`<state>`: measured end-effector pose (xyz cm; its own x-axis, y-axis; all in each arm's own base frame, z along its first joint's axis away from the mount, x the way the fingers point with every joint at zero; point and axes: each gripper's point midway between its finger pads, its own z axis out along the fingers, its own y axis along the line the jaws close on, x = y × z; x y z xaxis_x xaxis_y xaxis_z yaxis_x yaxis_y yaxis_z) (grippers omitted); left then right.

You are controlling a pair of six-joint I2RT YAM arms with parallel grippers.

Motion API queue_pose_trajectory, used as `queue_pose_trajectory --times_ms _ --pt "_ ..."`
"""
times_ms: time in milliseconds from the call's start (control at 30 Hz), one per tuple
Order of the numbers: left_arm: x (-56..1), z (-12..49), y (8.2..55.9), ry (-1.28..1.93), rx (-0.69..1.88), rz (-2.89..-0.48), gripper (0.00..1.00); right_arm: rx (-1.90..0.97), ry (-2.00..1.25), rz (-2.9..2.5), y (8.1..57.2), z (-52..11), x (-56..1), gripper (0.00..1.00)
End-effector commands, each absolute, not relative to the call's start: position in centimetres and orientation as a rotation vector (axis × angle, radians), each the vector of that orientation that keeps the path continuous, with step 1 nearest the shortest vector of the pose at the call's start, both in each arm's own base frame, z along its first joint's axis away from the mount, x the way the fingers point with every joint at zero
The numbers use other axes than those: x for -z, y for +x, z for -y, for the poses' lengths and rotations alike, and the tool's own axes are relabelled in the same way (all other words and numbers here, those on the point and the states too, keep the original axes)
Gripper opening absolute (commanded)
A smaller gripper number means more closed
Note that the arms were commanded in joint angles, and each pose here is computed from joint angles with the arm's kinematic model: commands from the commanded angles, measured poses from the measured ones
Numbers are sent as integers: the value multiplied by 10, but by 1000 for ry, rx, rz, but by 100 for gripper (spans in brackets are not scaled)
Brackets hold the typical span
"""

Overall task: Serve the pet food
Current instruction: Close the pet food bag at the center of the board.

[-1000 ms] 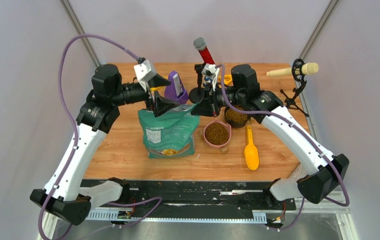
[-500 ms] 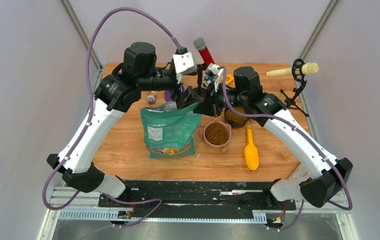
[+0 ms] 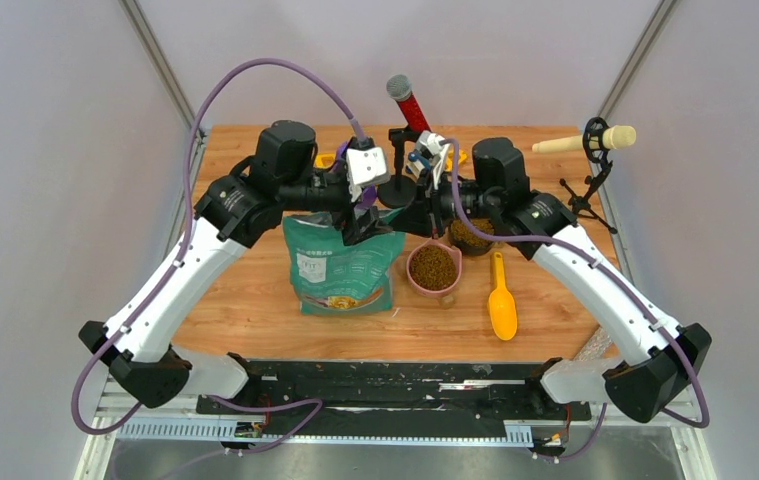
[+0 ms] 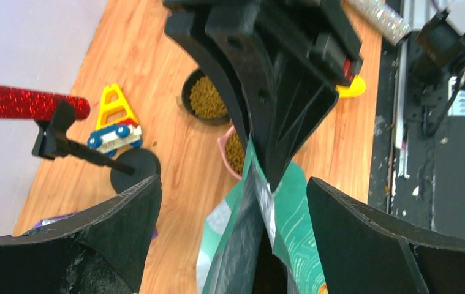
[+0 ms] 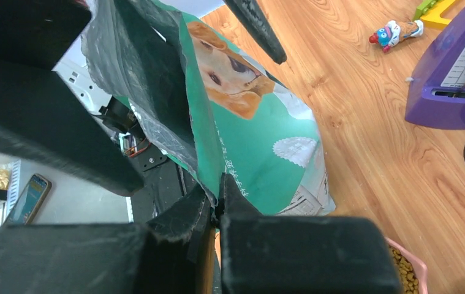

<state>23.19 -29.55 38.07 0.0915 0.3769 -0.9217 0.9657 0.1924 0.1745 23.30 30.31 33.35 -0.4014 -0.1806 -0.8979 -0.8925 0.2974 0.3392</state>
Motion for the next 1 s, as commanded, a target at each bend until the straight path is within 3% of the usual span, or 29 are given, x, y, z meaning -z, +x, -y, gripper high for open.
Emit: queue_pose_trajectory --times_ms 0,200,333,633,733,967 --pt "-372 270 229 1431 557 -1419 92 -1160 -1058 -1514 215 -302 -383 0" --pt "-364 244 230 1453 388 -1387 78 -1165 -1163 -1416 197 -299 -384 0" --pt "-361 239 235 1435 339 -1384 51 -1144 -1188 -1389 194 -297 -384 0" --pt "-358 253 221 1501 464 -1368 37 -1128 -1213 -1366 194 -297 -382 0" --pt "-352 256 222 1516 478 -1380 28 -1107 -1247 -1325 192 -296 -381 0" --pt "-362 256 217 1503 501 -1359 2 -1039 -1206 -1334 205 -294 -381 16"
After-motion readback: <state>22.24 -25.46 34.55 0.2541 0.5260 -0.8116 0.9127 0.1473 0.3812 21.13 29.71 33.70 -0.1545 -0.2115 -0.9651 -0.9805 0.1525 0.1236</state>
